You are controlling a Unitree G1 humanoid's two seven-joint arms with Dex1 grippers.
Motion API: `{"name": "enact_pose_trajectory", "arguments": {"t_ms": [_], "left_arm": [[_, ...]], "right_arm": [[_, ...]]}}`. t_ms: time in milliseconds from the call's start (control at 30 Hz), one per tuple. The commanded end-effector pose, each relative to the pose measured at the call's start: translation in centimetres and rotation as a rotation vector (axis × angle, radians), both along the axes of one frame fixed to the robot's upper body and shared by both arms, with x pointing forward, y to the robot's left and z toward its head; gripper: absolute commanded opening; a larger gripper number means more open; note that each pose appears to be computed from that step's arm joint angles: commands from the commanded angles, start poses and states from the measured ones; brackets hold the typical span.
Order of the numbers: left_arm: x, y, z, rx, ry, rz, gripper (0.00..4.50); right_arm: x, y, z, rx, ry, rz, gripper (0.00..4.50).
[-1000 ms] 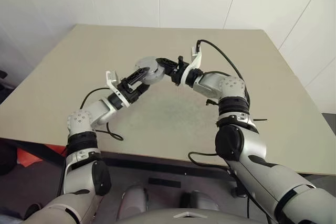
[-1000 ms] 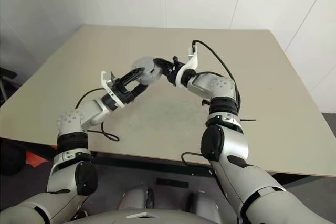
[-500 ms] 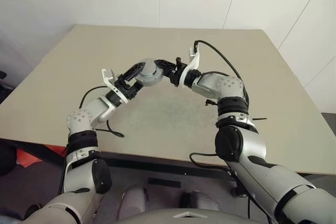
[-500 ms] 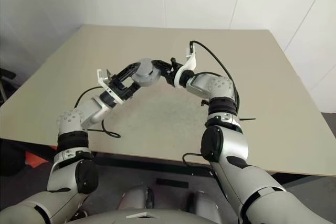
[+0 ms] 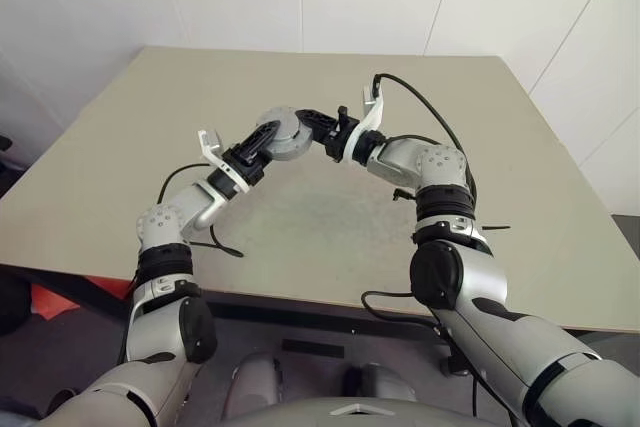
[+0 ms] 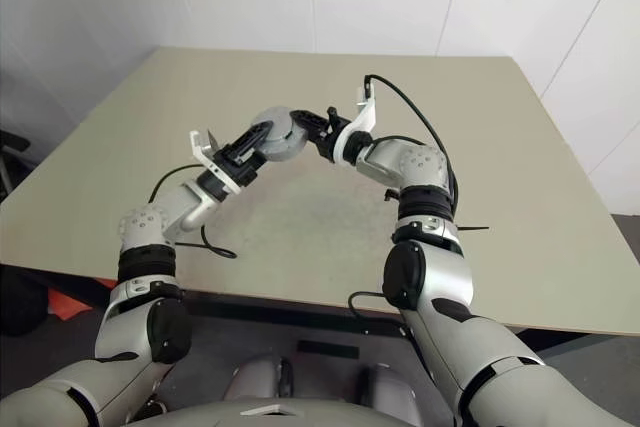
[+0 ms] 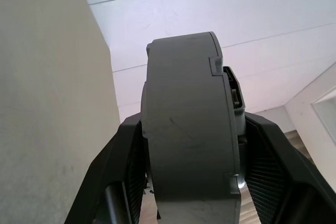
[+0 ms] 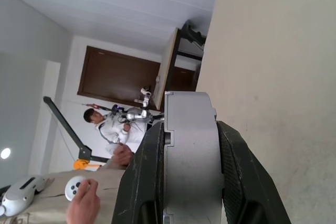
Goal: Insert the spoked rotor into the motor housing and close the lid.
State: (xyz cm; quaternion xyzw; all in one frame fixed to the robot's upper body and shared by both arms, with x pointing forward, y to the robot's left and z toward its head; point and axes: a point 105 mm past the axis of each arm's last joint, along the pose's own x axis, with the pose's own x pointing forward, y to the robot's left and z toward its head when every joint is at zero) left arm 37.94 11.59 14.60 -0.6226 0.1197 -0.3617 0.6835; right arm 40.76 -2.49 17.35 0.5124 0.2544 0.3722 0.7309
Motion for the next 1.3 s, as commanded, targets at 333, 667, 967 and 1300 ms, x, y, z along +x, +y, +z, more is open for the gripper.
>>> {"name": "enact_pose_trajectory", "arguments": {"t_ms": [333,667,967,1300], "left_arm": [[0.2,-0.3,1.7,0.03,-0.083,0.036,2.2],[0.4,-0.4,1.3,0.049,-0.071,0.045,2.2],[0.7,-0.1,1.2,0.058,-0.069,0.07,2.2],[1.7,7.1,0.8,0.055,-0.041,0.363,2.2]], "right_arm": [[0.1,0.2,1.8,-0.003,-0.09,-0.003,1.18],[-0.2,0.5,1.6,-0.029,-0.122,0.019,1.9],[0.2,0.4,1.7,-0.06,-0.156,-0.018,3.73],[2.3,-1.6,0.6,-0.15,-0.179,-0.191,3.73]]}}
